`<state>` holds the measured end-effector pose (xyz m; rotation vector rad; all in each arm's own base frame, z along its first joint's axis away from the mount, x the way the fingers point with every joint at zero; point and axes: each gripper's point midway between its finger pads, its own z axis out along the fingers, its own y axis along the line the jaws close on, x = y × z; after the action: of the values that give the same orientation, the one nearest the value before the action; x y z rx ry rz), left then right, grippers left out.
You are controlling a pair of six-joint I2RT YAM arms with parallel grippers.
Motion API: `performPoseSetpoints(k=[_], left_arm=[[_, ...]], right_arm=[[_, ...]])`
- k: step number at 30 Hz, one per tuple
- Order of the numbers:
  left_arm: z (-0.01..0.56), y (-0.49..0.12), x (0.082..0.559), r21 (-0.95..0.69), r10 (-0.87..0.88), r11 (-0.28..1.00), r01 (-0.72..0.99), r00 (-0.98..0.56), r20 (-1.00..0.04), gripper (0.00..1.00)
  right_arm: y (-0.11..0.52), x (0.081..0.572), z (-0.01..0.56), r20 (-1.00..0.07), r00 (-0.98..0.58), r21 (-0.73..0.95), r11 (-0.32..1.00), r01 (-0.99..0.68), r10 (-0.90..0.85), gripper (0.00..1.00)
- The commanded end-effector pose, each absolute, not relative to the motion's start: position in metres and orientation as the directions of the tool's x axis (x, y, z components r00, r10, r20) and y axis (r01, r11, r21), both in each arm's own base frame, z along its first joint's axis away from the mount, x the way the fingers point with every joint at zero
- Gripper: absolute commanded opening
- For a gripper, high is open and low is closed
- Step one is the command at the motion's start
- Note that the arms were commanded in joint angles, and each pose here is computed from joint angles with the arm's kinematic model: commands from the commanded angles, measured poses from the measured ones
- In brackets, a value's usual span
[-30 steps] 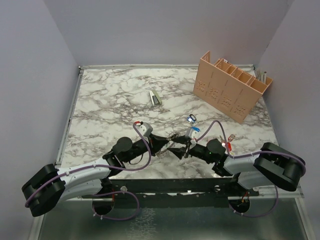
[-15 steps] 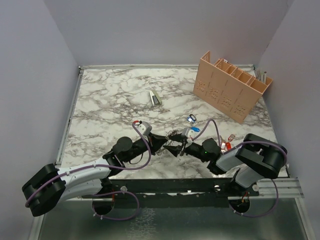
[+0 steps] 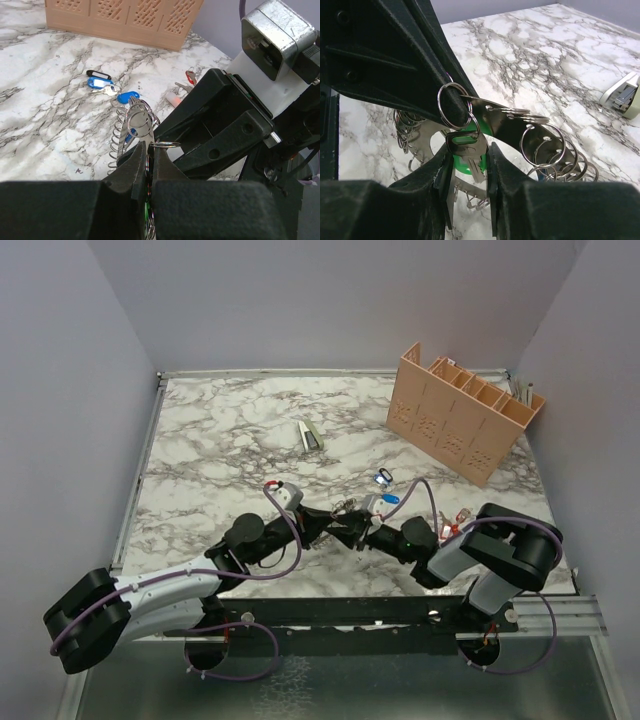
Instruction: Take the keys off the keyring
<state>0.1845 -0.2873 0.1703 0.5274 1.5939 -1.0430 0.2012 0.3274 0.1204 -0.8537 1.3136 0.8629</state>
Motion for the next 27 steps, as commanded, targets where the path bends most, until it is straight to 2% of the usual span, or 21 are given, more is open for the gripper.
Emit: performPoseSetpoints(k=[1,3,15,27], left_arm=[[0.188,-0.288,0.178,-0.345,-0.230,0.475,0.809,-0.265,-0.937,0.00],[0.187,-0.287,0.178,-0.341,-0.228,0.481,0.808,-0.261,-0.938,0.00],[0.184,-0.283,0.183,-0.319,-0.212,0.515,0.796,-0.243,-0.947,0.00],[0.175,-0.280,0.188,-0.260,-0.153,0.547,0.796,-0.210,-0.966,0.00]], right_arm=[[0.319,0.208,0.152,-0.981,0.137,-0.053,0.495,-0.867,0.134,0.08],[0.318,0.207,0.147,-0.988,0.110,-0.044,0.491,-0.870,0.107,0.01],[0.293,0.196,0.124,-0.999,-0.040,0.044,0.532,-0.845,0.020,0.01],[0.282,0.183,0.128,-0.993,-0.095,0.046,0.511,-0.858,-0.072,0.01]])
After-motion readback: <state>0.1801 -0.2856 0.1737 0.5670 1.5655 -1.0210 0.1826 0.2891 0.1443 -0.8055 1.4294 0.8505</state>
